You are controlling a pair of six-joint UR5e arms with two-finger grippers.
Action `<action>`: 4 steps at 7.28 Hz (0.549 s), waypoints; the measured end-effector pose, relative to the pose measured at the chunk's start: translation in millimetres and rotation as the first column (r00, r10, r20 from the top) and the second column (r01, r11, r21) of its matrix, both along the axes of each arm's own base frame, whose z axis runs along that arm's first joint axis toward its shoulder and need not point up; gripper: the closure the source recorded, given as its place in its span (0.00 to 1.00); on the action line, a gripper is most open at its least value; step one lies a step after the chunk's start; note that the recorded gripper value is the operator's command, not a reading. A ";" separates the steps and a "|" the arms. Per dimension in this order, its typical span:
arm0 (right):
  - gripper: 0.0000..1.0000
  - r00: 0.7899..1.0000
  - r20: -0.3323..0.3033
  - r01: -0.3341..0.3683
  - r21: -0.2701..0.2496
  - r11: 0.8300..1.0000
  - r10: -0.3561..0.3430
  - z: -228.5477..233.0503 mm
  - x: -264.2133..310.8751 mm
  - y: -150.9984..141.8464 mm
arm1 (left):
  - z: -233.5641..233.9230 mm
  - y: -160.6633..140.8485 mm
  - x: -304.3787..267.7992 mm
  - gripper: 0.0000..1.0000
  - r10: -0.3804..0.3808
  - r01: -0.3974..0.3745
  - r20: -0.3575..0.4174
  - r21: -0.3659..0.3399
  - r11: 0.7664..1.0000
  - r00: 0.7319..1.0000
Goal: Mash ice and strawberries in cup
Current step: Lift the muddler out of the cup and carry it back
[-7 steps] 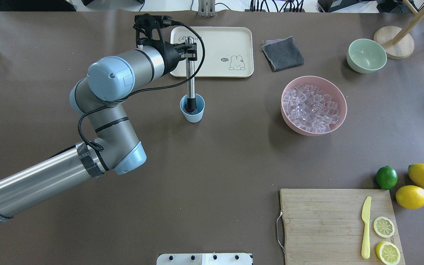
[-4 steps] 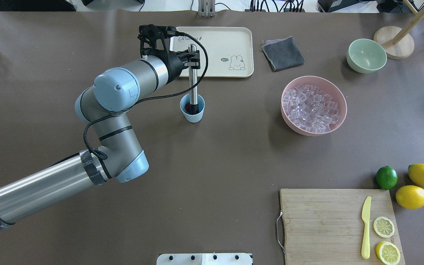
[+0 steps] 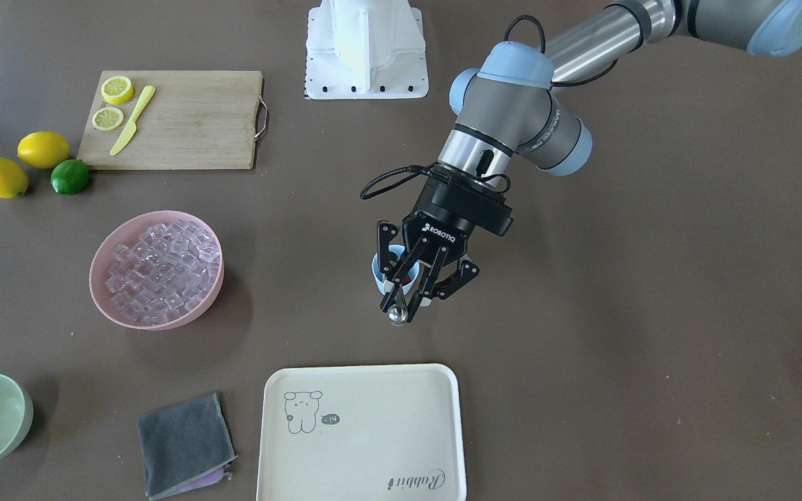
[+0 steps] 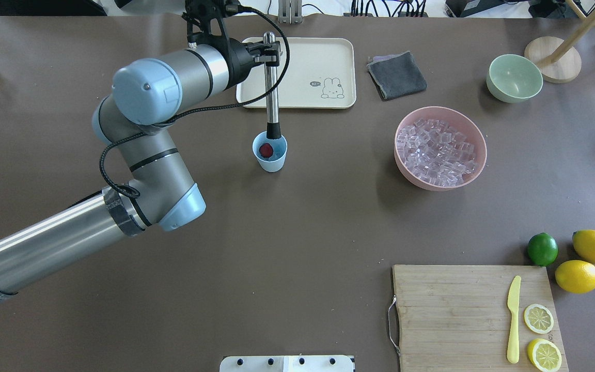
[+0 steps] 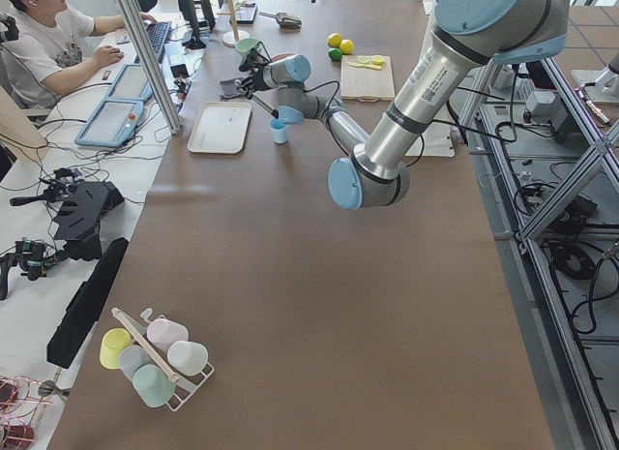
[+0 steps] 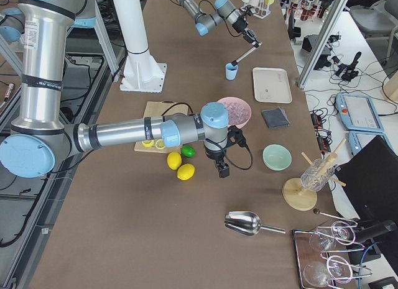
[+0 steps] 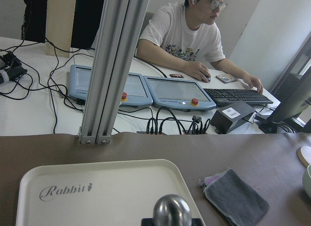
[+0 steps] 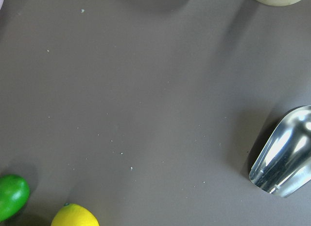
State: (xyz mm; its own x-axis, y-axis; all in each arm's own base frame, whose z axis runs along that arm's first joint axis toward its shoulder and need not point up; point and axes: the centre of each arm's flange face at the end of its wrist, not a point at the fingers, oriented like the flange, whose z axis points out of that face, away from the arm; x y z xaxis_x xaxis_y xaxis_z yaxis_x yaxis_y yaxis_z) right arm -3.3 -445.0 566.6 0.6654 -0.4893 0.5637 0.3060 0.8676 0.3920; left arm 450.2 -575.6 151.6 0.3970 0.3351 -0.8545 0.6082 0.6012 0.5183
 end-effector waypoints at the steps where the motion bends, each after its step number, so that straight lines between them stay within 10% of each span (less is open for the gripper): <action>1: 0.01 1.000 0.000 0.000 -0.001 1.000 0.000 0.3 0.0 0.2 | 6.6 -22.7 -31.1 1.00 0.015 -0.014 0.013 -0.013 1.000 1.000; 4: 0.01 1.000 0.004 -0.001 -0.005 1.000 0.001 0.7 0.4 2.1 | 139.2 -77.7 -131.2 1.00 0.095 -0.069 0.144 -0.173 0.982 0.985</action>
State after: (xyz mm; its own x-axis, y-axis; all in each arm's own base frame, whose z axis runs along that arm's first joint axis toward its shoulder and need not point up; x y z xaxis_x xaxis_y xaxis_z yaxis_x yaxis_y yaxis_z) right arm -2.9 -442.9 567.3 0.6636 -0.4860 0.5687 0.3034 0.8697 0.3892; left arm 318.9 -653.3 290.8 0.5027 0.2296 -0.8334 0.4757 0.7315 0.4885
